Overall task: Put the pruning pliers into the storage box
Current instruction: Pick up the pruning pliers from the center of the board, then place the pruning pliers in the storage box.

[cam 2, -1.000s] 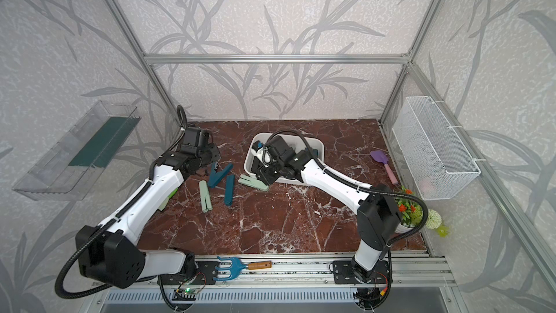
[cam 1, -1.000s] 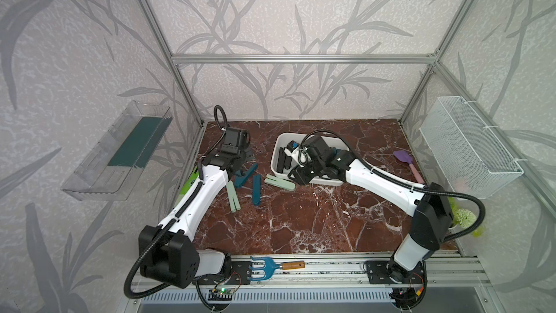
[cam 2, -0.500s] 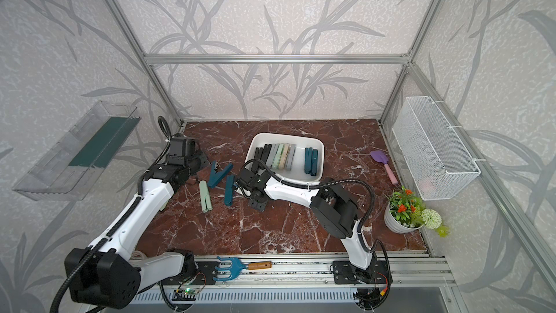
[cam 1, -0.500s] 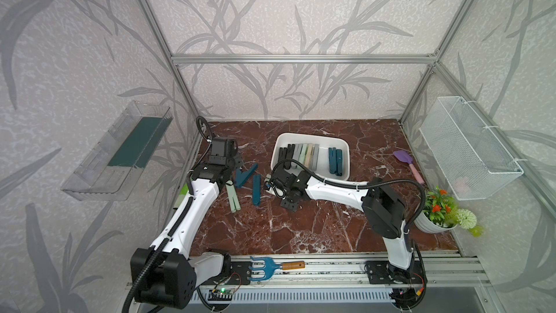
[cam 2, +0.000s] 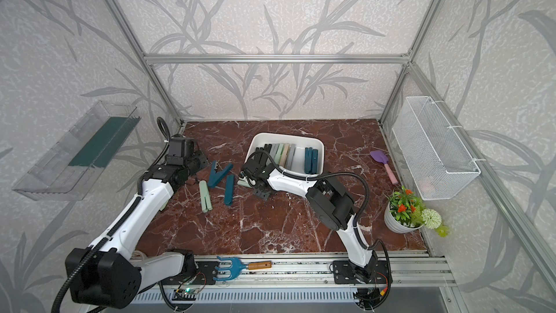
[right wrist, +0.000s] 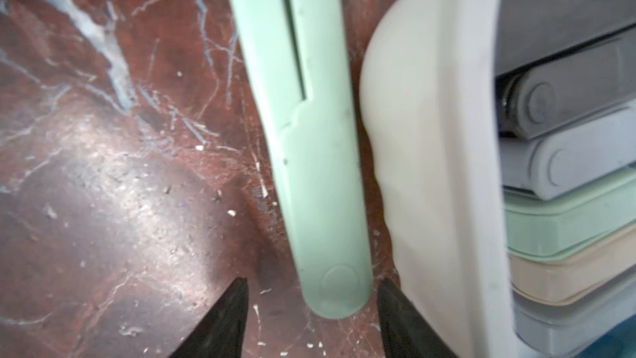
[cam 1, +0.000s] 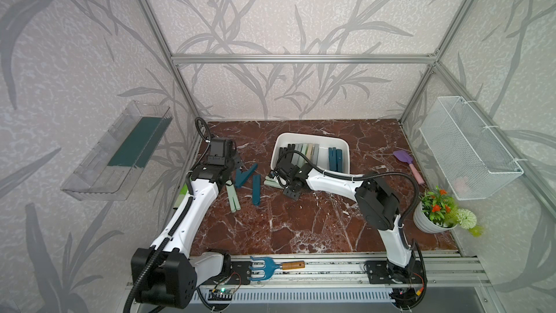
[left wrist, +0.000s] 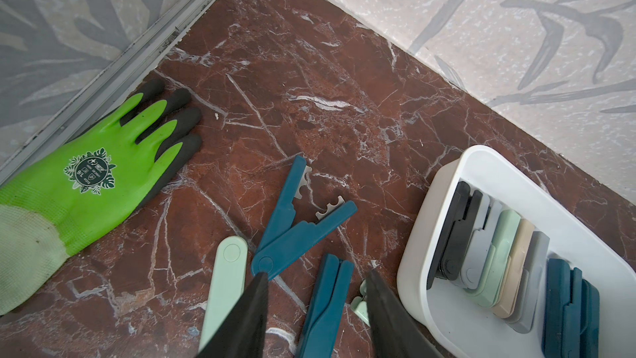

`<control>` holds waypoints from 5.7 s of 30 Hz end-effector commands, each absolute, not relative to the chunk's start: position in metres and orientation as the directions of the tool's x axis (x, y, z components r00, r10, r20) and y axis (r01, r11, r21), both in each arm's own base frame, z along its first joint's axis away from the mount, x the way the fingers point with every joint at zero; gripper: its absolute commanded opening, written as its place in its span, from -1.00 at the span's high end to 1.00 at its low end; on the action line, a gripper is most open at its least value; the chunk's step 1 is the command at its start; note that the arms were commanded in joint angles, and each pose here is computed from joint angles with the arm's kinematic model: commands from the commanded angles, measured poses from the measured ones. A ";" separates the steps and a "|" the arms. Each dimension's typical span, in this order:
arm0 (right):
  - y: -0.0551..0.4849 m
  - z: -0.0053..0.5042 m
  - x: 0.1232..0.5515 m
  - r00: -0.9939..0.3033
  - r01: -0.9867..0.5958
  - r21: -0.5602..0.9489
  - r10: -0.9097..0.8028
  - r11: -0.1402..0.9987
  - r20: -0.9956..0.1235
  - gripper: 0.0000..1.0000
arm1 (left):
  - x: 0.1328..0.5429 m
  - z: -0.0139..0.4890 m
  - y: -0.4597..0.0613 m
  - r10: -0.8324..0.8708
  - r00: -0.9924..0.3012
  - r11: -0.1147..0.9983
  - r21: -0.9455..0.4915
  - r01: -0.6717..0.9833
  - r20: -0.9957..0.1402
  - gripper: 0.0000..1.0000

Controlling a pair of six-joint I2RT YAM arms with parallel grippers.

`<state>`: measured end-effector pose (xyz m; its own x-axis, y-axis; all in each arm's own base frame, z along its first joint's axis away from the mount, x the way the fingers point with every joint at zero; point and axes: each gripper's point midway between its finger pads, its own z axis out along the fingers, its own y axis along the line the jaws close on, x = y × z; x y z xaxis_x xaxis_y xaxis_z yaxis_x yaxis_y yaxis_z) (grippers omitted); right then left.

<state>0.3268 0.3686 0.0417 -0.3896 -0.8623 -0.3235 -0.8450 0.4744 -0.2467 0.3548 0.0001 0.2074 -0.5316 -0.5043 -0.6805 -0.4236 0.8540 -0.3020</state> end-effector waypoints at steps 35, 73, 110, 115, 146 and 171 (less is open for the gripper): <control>0.387 0.031 0.308 -0.406 -0.900 -0.017 -0.855 0.435 -0.323 0.40 | 0.347 0.212 0.007 -0.506 -0.513 0.851 -0.304 -0.427 -0.694 0.06; 0.391 0.235 0.315 -0.778 -0.626 0.774 -0.149 0.095 -0.610 0.46 | 0.368 0.284 -0.170 -0.363 -0.742 0.528 -0.780 0.334 -0.564 -0.33; 0.361 0.215 0.333 -0.666 -0.728 0.546 -0.234 0.415 -0.709 -0.41 | 0.382 0.262 -0.172 -0.349 -0.757 0.668 -0.713 0.213 -0.553 1.00; 0.367 0.193 0.318 -0.538 -0.806 0.303 -0.415 0.509 -0.733 -0.39 | 0.394 0.234 -0.162 -0.398 -0.793 0.709 -0.703 0.054 -0.462 1.00; 0.411 0.192 0.344 -0.398 -0.801 0.089 -0.416 0.592 -0.818 0.82 | 0.389 0.221 -0.184 -0.401 -0.852 0.669 -0.743 -0.021 -0.338 0.97; 0.419 0.205 0.346 -0.378 -0.812 0.108 -0.376 0.574 -0.846 0.66 | 0.388 0.218 -0.183 -0.397 -0.854 0.676 -0.736 -0.025 -0.336 0.62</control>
<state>0.3520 0.4004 0.1779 -0.4356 -0.4142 -0.7992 -0.7681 0.6340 0.0901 0.3881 -0.1778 0.2066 -0.8528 -0.4313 -0.2945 -0.0868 0.6732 -0.7343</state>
